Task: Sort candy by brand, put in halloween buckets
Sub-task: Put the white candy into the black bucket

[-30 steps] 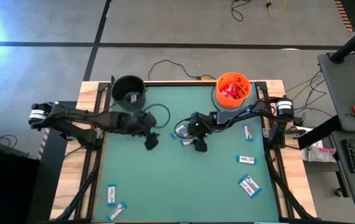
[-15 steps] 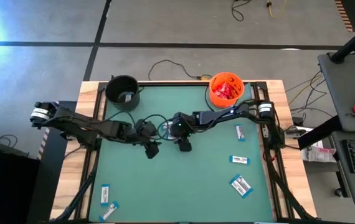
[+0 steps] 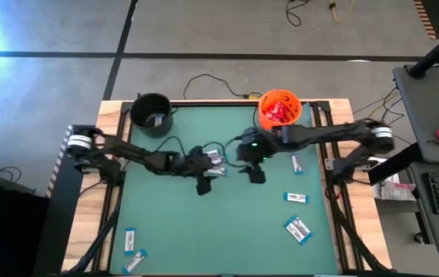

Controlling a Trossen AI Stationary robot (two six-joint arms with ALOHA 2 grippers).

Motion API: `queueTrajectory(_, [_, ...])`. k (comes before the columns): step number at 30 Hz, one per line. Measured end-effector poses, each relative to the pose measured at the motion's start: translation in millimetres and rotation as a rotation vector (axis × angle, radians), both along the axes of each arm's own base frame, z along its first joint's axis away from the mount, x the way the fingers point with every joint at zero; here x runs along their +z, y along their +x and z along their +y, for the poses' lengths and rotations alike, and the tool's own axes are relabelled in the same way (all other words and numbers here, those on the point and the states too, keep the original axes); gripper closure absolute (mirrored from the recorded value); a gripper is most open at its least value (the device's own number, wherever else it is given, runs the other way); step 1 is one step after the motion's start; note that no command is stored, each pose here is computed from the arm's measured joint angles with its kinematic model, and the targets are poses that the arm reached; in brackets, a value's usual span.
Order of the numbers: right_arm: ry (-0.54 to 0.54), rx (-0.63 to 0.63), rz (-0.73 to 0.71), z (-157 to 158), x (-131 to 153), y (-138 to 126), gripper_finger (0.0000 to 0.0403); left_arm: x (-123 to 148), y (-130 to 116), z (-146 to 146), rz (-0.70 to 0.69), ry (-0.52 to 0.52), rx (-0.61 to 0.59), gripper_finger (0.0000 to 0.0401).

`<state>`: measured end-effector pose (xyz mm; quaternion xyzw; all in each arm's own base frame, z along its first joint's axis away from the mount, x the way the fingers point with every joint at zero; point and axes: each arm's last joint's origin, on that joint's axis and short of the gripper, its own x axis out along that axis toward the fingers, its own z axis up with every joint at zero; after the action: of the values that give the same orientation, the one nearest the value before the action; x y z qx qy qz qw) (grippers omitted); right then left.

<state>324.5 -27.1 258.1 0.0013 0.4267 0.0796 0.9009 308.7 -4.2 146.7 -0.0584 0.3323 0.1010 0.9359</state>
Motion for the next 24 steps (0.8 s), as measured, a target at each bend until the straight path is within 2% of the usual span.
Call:
queueTrajectory(4, [0.056, -0.107, -0.021, 5.4, 5.8, -34.8, 0.0184, -17.7, 9.5, 13.7, -0.002, 0.075, -0.047, 0.0171])
queueTrajectory(8, [0.079, -0.232, -0.012, 11.4, 0.5, -65.6, 0.0184, -37.6, 12.6, 26.6, 0.034, 0.038, -0.134, 0.0172])
queueTrajectory(12, [0.131, -0.323, -0.004, 15.4, -6.6, -85.2, 0.0184, -49.1, 13.3, 29.8, 0.066, 0.054, -0.162, 0.0179])
queueTrajectory(18, [0.16, -0.356, 0.005, 16.1, -12.1, -92.1, 0.0184, -60.3, 10.6, 29.3, 0.09, 0.035, -0.167, 0.0203])
queueTrajectory(21, [0.145, -0.335, -0.008, 15.9, -12.7, -89.5, 0.0184, -68.9, 6.8, 27.9, 0.107, 0.018, -0.159, 0.0226])
queueTrajectory(24, [0.134, -0.323, -0.005, 15.9, -13.9, -88.5, 0.0184, -77.2, 2.3, 25.6, 0.056, -0.003, -0.13, 0.0255])
